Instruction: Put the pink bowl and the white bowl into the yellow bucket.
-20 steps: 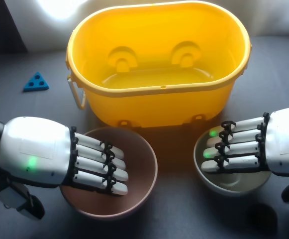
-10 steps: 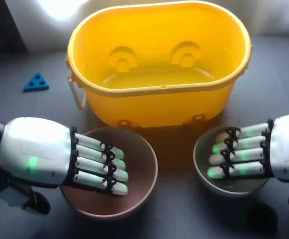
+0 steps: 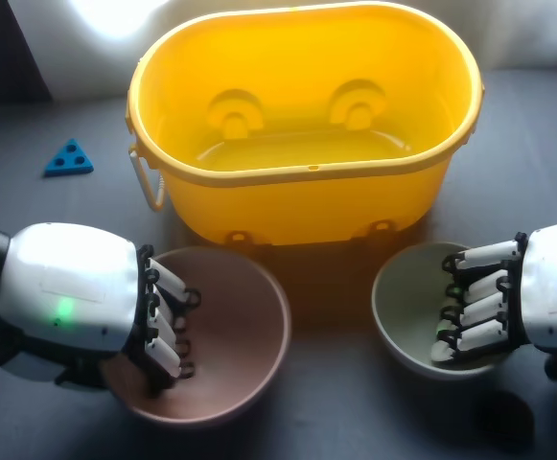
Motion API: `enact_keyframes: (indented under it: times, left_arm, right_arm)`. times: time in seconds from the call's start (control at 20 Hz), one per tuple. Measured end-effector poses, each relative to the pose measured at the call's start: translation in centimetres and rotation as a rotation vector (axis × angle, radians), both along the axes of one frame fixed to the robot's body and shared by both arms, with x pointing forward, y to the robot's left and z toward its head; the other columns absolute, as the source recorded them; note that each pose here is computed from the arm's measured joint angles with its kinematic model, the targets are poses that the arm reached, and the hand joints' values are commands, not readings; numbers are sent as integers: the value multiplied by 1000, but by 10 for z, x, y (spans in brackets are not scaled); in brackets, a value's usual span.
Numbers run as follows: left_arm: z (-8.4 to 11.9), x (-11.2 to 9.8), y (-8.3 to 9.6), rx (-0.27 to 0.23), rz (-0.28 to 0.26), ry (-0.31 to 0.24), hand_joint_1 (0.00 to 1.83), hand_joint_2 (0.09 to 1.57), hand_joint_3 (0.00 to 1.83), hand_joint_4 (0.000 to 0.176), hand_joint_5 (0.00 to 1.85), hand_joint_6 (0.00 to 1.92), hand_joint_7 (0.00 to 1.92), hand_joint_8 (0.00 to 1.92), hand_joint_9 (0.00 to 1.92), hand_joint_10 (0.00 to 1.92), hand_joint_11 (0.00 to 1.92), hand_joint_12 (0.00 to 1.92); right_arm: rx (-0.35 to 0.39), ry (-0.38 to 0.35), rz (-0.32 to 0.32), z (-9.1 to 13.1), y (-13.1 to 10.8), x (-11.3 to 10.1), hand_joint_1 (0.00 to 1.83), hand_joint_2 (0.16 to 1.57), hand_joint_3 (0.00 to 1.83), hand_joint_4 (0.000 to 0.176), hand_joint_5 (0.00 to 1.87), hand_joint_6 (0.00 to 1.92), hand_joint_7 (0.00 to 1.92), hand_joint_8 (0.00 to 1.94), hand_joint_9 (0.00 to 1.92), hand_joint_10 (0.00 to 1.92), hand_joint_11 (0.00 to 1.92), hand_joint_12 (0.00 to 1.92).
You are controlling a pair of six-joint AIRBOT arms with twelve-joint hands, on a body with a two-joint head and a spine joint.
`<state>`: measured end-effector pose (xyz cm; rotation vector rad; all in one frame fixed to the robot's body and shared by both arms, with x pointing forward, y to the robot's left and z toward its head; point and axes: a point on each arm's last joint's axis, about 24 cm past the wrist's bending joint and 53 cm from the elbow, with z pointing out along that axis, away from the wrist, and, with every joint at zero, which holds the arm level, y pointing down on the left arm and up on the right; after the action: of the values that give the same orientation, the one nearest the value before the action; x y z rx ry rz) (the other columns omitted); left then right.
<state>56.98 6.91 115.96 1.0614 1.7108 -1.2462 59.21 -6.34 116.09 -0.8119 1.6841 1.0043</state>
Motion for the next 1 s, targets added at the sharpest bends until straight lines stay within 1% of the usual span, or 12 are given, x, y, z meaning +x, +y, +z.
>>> enact_keyframes:
  times: [0.05,0.1,0.15,0.2,0.25,0.3,0.4,0.45,0.55,0.7,0.85,1.0]
  left_arm:
    - [1,-1,0,-6,-3,6,1358,1160,0,0,819,1265,910,1069,820,1219,679,760]
    - [1,-1,0,-6,-5,6,1363,1151,0,0,810,1251,932,1055,856,1181,707,759]
    - [1,-1,0,-7,-5,7,1363,1151,1,0,795,1240,934,1069,862,1189,692,765]
    - [2,-2,-1,-8,-7,7,1363,1152,1,0,783,1233,944,1067,861,1197,677,764]
    - [2,-3,-1,-9,-10,8,1365,1149,0,0,790,1205,962,1045,861,1206,652,787]
    - [2,-3,-1,-9,-11,8,1363,1156,0,0,782,1202,969,1069,822,1241,585,848]
    - [2,-3,-1,-11,-11,9,1360,1163,0,0,772,1223,965,1065,792,1290,539,905]
    - [3,-3,-1,-12,-11,8,1365,1150,0,0,805,1161,1007,1029,805,1249,565,925]
    - [4,-3,-1,-17,-11,11,1367,1144,1,0,805,1144,1010,1011,827,1242,533,933]
    - [6,-4,-2,-25,-15,17,1363,1154,1,0,819,1159,952,1063,810,1285,508,927]
    - [9,-5,-1,-34,-17,23,1361,1156,2,0,844,1150,933,1136,786,1256,523,933]
    - [17,-6,1,-55,-19,29,1361,1146,3,0,874,1183,937,1063,810,1205,549,924]
  right_arm:
    - [15,5,2,3,1,-1,1323,1107,1,0,843,31,893,22,872,62,496,1073]
    - [19,4,6,4,1,-1,1369,1089,15,0,905,827,1019,636,946,901,785,746]
    - [25,5,10,5,2,-2,1380,1087,4,0,925,1005,1028,772,1007,996,877,816]
    - [29,5,13,6,3,-3,1383,1087,0,0,921,1053,1035,804,1028,990,889,872]
    - [30,2,16,6,3,-3,1475,1072,1,0,913,1025,1056,747,1104,800,845,1335]
    - [32,4,17,7,3,-4,1406,1071,1,0,903,1054,1070,760,1118,854,900,1085]
    - [37,0,27,8,4,-6,1391,1062,0,0,955,1008,1083,741,1116,868,961,916]
    - [41,-3,37,9,5,-8,1393,1050,0,0,1015,900,1108,717,1118,874,972,915]
    - [41,-10,56,10,6,-12,1389,1065,0,0,1010,909,1072,783,1060,963,917,981]
    - [39,-20,74,11,6,-16,1399,1022,0,0,1133,721,1192,571,1133,823,988,894]
    - [43,-47,115,18,5,-24,1396,1035,1,0,1057,837,1154,646,1134,826,966,919]
    - [58,-83,146,31,2,-29,1397,1037,0,0,1042,833,1154,670,1132,841,966,954]
